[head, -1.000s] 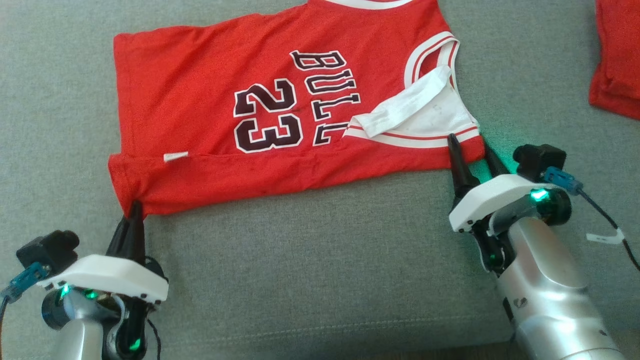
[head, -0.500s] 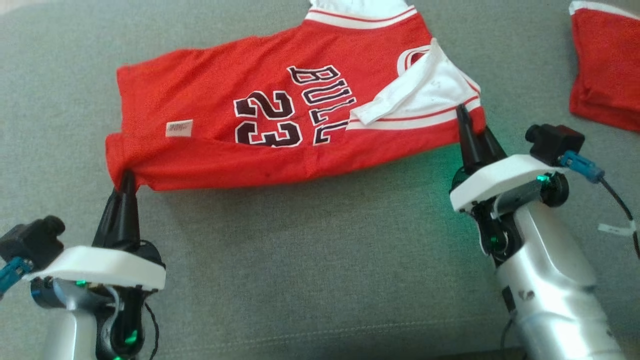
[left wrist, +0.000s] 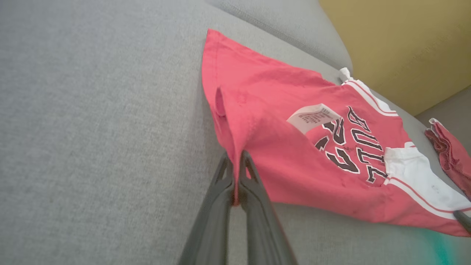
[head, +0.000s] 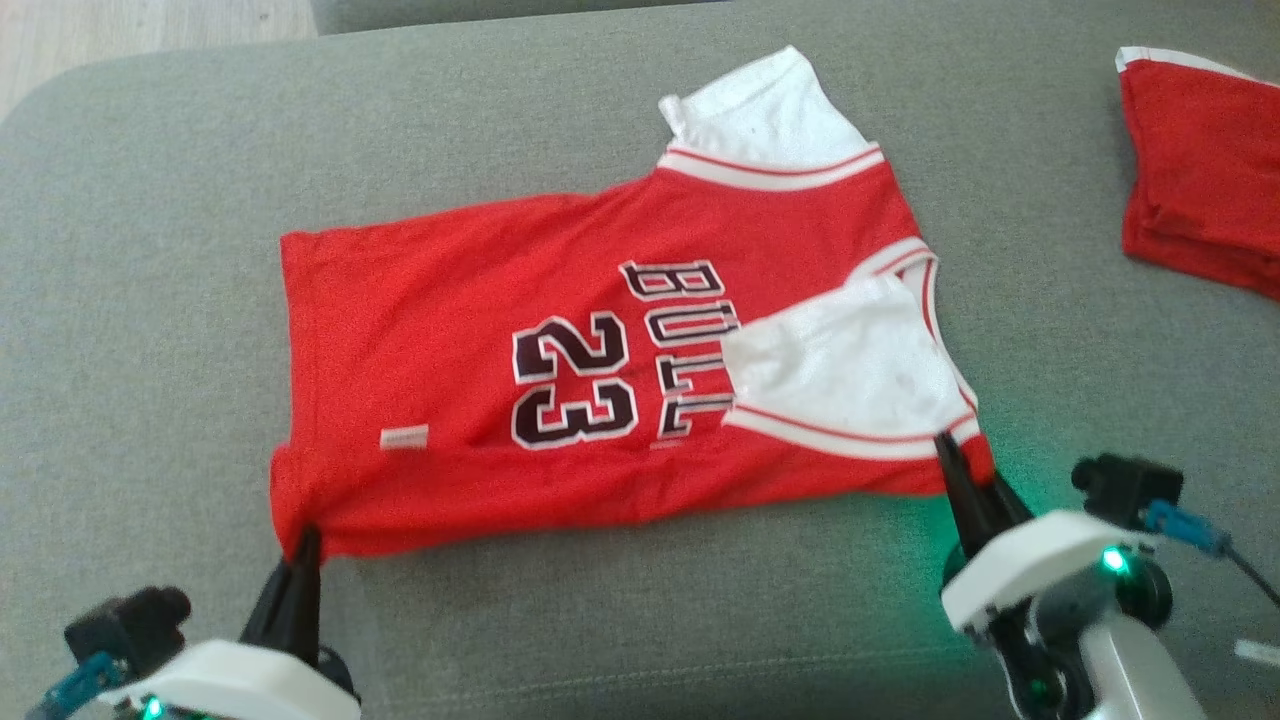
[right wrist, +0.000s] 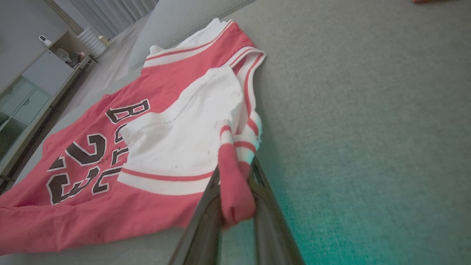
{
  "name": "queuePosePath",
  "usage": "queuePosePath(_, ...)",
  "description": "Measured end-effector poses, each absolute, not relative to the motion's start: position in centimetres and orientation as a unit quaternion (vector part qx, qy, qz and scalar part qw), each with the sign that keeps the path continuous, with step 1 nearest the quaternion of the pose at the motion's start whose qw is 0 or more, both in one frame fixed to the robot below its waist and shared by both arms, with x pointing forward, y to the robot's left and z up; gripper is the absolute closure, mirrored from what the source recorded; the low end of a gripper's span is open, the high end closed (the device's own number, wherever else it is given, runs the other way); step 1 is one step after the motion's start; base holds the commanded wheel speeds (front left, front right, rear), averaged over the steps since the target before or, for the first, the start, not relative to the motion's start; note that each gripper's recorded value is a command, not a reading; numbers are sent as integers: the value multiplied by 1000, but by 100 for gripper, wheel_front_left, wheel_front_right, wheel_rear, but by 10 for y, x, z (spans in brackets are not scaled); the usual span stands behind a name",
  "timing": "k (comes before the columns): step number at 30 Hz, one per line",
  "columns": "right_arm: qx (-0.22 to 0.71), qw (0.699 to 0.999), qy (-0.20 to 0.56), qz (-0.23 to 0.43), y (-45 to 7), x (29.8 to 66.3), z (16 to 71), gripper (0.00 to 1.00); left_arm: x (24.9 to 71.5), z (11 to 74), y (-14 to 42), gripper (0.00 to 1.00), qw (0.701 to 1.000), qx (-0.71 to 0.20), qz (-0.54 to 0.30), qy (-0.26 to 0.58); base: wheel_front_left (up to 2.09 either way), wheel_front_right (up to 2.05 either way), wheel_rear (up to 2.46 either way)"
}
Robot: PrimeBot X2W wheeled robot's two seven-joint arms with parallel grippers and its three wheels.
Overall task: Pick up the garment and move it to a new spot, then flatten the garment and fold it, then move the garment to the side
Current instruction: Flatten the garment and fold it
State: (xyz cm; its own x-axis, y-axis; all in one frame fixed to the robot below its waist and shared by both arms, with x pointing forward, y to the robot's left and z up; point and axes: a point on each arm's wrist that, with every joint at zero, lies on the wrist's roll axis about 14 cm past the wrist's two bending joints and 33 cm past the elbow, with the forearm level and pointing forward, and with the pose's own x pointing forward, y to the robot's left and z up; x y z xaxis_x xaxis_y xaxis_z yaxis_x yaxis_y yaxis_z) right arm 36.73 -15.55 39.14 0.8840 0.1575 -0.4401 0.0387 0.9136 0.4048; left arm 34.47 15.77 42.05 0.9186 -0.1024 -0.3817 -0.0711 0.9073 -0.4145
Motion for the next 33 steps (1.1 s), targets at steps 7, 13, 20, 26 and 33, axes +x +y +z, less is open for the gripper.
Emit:
queuePosePath(7,210,940,270,22,-158,339,381,95,326,391,159,100,940,-220,4,260,0,0,0)
queuePosePath(13,212,937,279,9,-164,332,374,0,324,375,158,4,936,-216,8,276,0,0,0)
queuePosePath(20,191,947,257,-19,-186,335,380,0,339,384,169,0,946,-203,12,251,0,0,0)
queuePosePath(26,154,969,193,-30,-203,354,411,0,370,405,180,0,964,-163,1,212,0,0,0)
queuePosePath(33,121,984,128,27,-178,418,449,0,449,423,174,0,974,-86,-66,200,0,0,0)
